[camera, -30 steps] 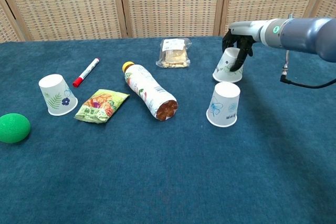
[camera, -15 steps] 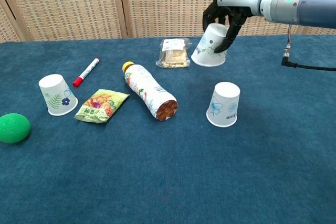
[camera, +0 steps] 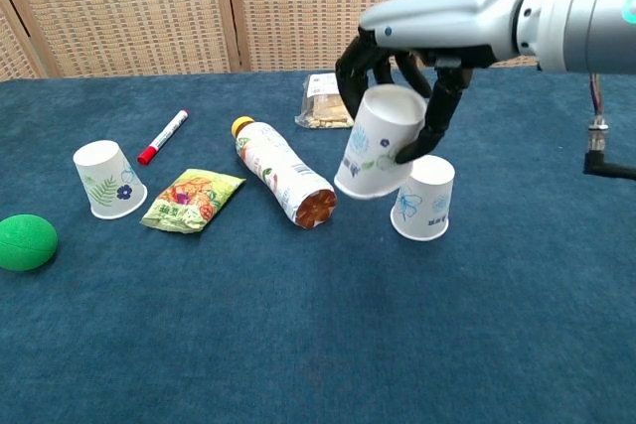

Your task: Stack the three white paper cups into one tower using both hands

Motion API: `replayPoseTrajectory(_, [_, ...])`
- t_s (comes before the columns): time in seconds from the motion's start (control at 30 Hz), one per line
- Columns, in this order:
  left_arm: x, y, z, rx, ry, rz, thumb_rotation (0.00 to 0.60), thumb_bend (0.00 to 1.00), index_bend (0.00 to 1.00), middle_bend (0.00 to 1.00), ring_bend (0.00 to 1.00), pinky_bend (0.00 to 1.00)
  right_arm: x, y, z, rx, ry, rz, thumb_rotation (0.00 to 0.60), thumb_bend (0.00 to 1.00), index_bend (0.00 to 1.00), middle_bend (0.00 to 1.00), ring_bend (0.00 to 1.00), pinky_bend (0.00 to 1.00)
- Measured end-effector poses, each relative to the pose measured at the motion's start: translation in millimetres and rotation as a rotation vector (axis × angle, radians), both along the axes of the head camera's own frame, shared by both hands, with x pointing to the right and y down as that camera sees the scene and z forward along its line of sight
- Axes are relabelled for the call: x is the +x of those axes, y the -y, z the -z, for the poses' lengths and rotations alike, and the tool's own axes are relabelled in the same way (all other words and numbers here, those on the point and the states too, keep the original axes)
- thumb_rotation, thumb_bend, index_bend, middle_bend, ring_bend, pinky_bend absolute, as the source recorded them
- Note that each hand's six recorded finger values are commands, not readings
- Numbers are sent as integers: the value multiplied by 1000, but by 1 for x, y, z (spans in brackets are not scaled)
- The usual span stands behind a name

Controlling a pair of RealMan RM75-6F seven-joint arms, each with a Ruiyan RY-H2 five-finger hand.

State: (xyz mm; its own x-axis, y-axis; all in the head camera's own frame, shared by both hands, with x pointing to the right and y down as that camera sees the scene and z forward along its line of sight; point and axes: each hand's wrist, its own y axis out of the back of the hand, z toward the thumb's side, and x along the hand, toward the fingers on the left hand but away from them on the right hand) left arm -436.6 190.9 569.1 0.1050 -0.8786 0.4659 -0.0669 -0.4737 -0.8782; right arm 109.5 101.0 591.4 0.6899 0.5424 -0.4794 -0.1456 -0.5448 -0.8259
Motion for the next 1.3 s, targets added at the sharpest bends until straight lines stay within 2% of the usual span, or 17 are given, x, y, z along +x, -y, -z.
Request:
replayPoseTrajectory(0.3, [-1, -1, -3, -19, 2, -2, 600, 0, 0, 0, 0, 0, -12, -31, -54, -22, -119, 92, 600, 332, 527, 557, 518, 627])
replayPoseTrajectory(0.4, [-1, -1, -4, -24, 1, -2, 600, 0, 0, 0, 0, 0, -14, -37, -62, -19, -141, 111, 600, 332, 527, 557, 518, 627])
replayPoseTrajectory(0.63, [0, -1, -7, -45, -2, -4, 600, 0, 0, 0, 0, 0, -10, -36, -72, 29, -188, 142, 600, 313, 503, 521, 488, 590])
replayPoseTrajectory(0.7, [1, -1, -7, -46, -2, -6, 600, 0, 0, 0, 0, 0, -7, -36, -74, 28, -198, 140, 600, 285, 485, 497, 477, 577])
replayPoseTrajectory(0.87, [2, -2, -7, -46, -3, -10, 600, 0, 0, 0, 0, 0, -1, -37, -75, 9, -220, 141, 600, 137, 272, 321, 401, 500])
replayPoseTrajectory(0.93, [2, -2, -7, -46, -4, -10, 600, 0, 0, 0, 0, 0, 0, -37, -73, 6, -219, 143, 600, 126, 241, 293, 387, 496])
replayPoseTrajectory(1.3, [2, -3, -5, -38, -10, -10, 600, 0, 0, 0, 0, 0, 6, -37, -50, 32, -193, 136, 600, 125, 233, 286, 380, 496])
